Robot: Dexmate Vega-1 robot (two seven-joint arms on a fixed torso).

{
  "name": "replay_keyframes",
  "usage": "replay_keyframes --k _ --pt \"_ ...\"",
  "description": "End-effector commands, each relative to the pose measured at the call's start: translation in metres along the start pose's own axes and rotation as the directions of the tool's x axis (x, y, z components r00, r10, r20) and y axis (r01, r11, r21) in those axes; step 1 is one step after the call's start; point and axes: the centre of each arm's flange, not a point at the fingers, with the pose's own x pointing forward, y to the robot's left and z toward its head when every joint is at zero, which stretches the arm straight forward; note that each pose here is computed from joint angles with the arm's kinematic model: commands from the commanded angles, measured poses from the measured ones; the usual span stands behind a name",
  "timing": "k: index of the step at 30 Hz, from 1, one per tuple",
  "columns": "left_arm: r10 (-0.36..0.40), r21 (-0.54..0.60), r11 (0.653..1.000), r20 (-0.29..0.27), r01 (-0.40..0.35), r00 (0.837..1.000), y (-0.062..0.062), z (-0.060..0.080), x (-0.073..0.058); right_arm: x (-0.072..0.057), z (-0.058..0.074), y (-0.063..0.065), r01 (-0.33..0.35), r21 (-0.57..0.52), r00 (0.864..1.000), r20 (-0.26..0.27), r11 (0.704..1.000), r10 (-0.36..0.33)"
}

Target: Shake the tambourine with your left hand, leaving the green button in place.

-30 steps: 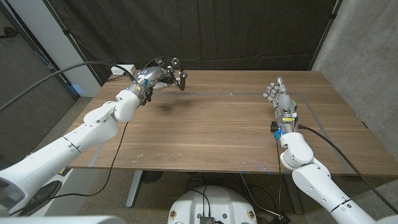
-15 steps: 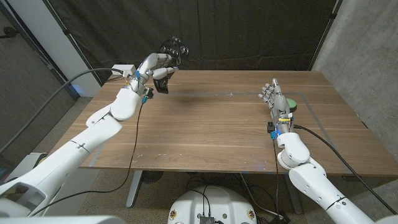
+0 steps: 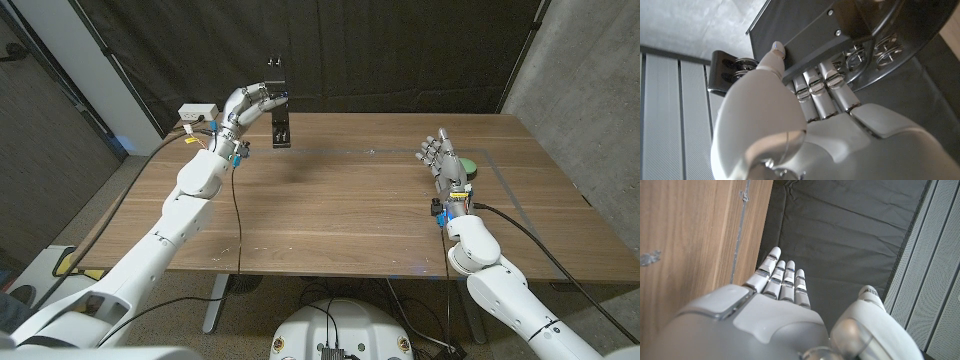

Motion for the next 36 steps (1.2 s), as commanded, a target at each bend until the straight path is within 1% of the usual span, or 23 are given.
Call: replay_keyframes --k 1,4,6,7,8,9,10,11,14,16,17,18,19,20,21,22,23,25,28,31,33,34,36 --pt "0.295 -0.668 0.703 -0.042 -0.247 0.955 0.028 -0.055 -0.032 -0.005 0.0 -0.004 -0.006 -0.007 1.0 -0.019 1.0 0.006" --pt "0.361 -0.681 0.667 -0.059 -0.302 0.931 0.036 -0.063 -0.048 -0.006 -0.001 -0.006 -0.007 -0.009 1.0 -0.03 1.0 0.007" --pt "0.4 -0.693 0.642 -0.063 -0.329 0.914 0.041 -0.067 -0.056 -0.005 -0.001 -0.008 -0.008 -0.009 0.999 -0.033 1.0 0.008" --pt "0.411 -0.696 0.635 -0.063 -0.335 0.91 0.043 -0.069 -0.058 -0.005 -0.001 -0.009 -0.008 -0.009 0.999 -0.034 1.0 0.008" --pt "0.415 -0.694 0.636 -0.061 -0.338 0.908 0.044 -0.069 -0.059 -0.005 -0.001 -0.01 -0.008 -0.009 0.999 -0.035 1.0 0.007" --pt "0.411 -0.687 0.645 -0.058 -0.336 0.91 0.044 -0.069 -0.058 -0.004 -0.001 -0.011 -0.008 -0.008 0.999 -0.035 1.0 0.008" --pt "0.399 -0.672 0.664 -0.053 -0.328 0.915 0.043 -0.068 -0.055 -0.004 -0.001 -0.012 -0.008 -0.006 0.999 -0.034 1.0 0.008" --pt "0.383 -0.644 0.695 -0.047 -0.322 0.922 0.041 -0.065 -0.051 -0.003 -0.001 -0.013 -0.008 -0.003 0.999 -0.034 1.0 0.008" --pt "0.312 -0.476 0.83 -0.037 -0.292 0.949 0.035 -0.048 -0.036 -0.001 -0.002 -0.015 -0.013 0.004 0.999 -0.029 1.0 0.013" --pt "0.258 -0.32 0.912 -0.043 -0.258 0.965 0.03 -0.032 -0.023 0.001 -0.003 -0.015 -0.018 0.008 0.999 -0.028 1.0 0.018" --pt "0.23 -0.231 0.944 -0.052 -0.236 0.972 0.027 -0.024 -0.016 0.001 -0.004 -0.016 -0.02 0.01 0.999 -0.028 1.0 0.021" --pt "0.204 -0.14 0.968 -0.063 -0.21 0.977 0.024 -0.015 -0.008 0.001 -0.004 -0.016 -0.023 0.011 0.999 -0.028 1.0 0.024" --pt "0.173 -0.041 0.984 -0.074 -0.176 0.982 0.02 -0.006 0.0 0.001 -0.004 -0.016 -0.024 0.01 0.999 -0.029 1.0 0.024" --pt "0.145 0.058 0.988 -0.083 -0.141 0.986 0.015 0.004 0.008 0.001 -0.005 -0.017 -0.024 0.012 0.999 -0.03 1.0 0.024" --pt "0.123 0.156 0.982 -0.092 -0.108 0.988 0.009 0.013 0.016 0.001 -0.005 -0.017 -0.023 0.014 0.999 -0.029 1.0 0.023" --pt "0.1 0.251 0.965 -0.099 -0.072 0.99 0.003 0.022 0.024 0.0 -0.005 -0.018 -0.022 0.016 0.999 -0.029 1.0 0.023" --pt "0.074 0.342 0.939 -0.105 -0.034 0.992 -0.005 0.03 0.032 0.0 -0.006 -0.018 -0.02 0.018 0.999 -0.028 1.0 0.021" --pt "0.033 0.499 0.866 -0.118 0.03 0.992 -0.022 0.043 0.046 -0.001 -0.006 -0.019 -0.018 0.022 0.999 -0.027 1.0 0.018" --pt "-0.05 0.69 0.711 -0.141 0.134 0.989 -0.051 0.057 0.065 -0.002 -0.008 -0.02 -0.015 0.026 1.0 -0.025 1.0 0.016" --pt "-0.149 0.795 0.56 -0.18 0.233 0.972 -0.08 0.059 0.079 -0.004 -0.009 -0.019 -0.015 0.03 1.0 -0.026 0.999 0.016" --pt "-0.19 0.859 0.44 -0.197 0.263 0.962 -0.098 0.059 0.086 -0.006 -0.01 -0.018 -0.012 0.034 1.0 -0.027 0.999 0.013" --pt "-0.199 0.893 0.367 -0.2 0.262 0.959 -0.107 0.06 0.087 -0.007 -0.01 -0.018 -0.012 0.035 1.0 -0.026 0.999 0.013" --pt "-0.211 0.952 0.207 -0.183 0.227 0.96 -0.125 0.061 0.086 -0.008 -0.011 -0.017 -0.01 0.038 1.0 -0.026 0.999 0.011"
